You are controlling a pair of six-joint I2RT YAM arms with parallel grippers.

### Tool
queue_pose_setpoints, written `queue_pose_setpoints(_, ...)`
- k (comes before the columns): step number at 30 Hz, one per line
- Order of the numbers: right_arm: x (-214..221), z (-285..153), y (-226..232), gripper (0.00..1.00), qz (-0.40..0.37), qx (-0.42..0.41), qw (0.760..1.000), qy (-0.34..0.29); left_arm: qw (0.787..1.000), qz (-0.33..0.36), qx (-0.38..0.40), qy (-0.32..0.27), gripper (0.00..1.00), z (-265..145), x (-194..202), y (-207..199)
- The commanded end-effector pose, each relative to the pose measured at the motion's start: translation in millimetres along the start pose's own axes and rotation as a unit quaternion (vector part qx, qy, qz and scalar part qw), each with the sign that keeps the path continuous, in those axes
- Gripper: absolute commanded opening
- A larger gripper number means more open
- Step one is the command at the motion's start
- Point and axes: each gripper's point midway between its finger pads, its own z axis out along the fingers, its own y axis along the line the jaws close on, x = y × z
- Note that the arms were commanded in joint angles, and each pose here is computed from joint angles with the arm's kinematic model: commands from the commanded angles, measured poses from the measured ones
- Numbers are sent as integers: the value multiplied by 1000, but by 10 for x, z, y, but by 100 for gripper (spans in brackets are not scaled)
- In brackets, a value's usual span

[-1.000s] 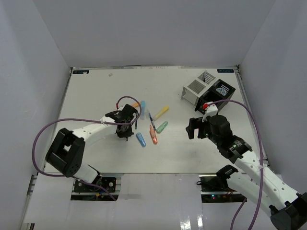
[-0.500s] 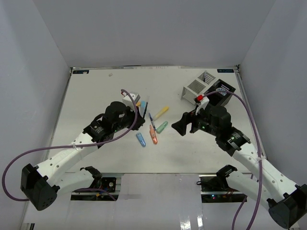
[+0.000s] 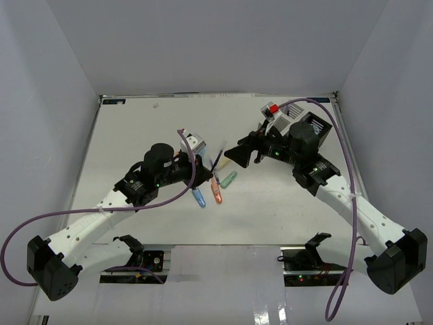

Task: Sort the stationery into containers
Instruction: Pick up the pen from the center of the board.

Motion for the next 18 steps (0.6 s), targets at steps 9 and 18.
queue_pose_setpoints(9,-276,223,244,79,1,-81,996,-20,998,32,52,-26,0,-18,-150,-185)
queue_pose_setpoints(18,-217,278,248,54,7,-96,995,-10,997,35,59,-25,0,31,-177,-202)
